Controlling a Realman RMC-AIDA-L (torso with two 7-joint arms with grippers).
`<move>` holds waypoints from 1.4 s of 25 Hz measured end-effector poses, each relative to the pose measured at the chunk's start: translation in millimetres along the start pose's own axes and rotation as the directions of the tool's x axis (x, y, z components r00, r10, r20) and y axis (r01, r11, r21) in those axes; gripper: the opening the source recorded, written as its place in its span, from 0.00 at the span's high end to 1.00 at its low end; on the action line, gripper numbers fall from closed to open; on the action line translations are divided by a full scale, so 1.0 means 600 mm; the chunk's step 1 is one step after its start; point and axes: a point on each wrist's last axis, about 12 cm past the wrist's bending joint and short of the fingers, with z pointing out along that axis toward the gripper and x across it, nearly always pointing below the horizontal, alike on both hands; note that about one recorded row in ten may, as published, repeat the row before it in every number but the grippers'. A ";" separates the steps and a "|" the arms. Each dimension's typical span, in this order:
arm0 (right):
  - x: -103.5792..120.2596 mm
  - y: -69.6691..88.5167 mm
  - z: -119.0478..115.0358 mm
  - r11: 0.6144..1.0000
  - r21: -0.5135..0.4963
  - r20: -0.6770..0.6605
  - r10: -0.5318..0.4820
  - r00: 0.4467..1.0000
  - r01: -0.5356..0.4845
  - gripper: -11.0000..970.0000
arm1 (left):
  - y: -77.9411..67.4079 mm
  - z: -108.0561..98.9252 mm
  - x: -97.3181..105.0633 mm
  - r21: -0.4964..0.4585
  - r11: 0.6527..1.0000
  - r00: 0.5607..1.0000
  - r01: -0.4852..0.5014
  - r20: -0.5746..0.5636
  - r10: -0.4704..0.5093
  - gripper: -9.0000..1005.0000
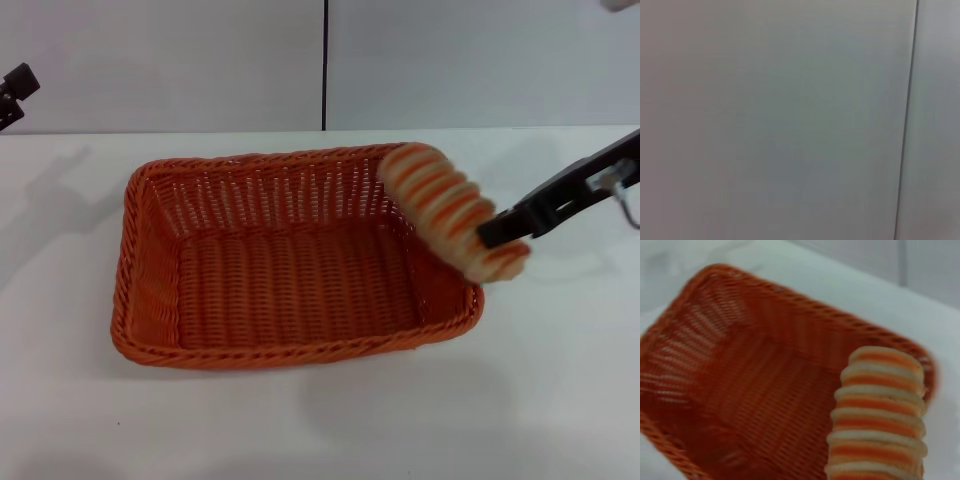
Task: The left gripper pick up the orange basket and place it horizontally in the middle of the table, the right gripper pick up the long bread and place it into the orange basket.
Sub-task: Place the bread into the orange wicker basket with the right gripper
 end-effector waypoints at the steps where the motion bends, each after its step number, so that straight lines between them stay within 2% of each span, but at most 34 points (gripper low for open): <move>1: -0.001 0.000 0.006 1.000 -0.013 -0.001 -0.004 1.000 0.004 0.88 | 0.000 0.000 0.000 0.001 1.000 1.000 0.000 0.001 0.000 0.19; 6: -0.010 0.008 0.023 0.995 -0.078 0.023 -0.059 0.998 0.060 0.88 | -0.001 0.000 -0.002 0.005 1.000 1.000 -0.002 0.006 0.001 0.19; 16: -0.035 0.027 0.014 0.983 -0.103 0.068 -0.143 0.987 0.150 0.88 | -0.002 -0.003 0.001 0.003 1.000 1.000 0.007 0.004 -0.007 0.19; 23: -0.042 0.032 0.036 0.937 -0.205 0.126 -0.261 0.957 0.283 0.89 | -0.004 -0.004 0.008 0.002 1.000 1.000 0.024 0.003 -0.024 0.19; 26: -0.043 0.028 0.052 0.920 -0.241 0.161 -0.276 0.948 0.309 0.87 | -0.004 -0.004 0.008 0.000 1.000 1.000 0.024 0.003 -0.024 0.19; 31: -0.046 0.015 0.062 0.926 -0.224 0.233 -0.251 0.939 0.304 0.82 | -0.003 -0.004 0.007 0.001 1.000 1.000 0.022 0.003 -0.022 0.19; 35: -0.047 0.013 0.062 0.928 -0.215 0.243 -0.250 0.937 0.303 0.78 | -0.004 -0.004 0.008 0.001 1.000 1.000 0.020 0.000 -0.020 0.19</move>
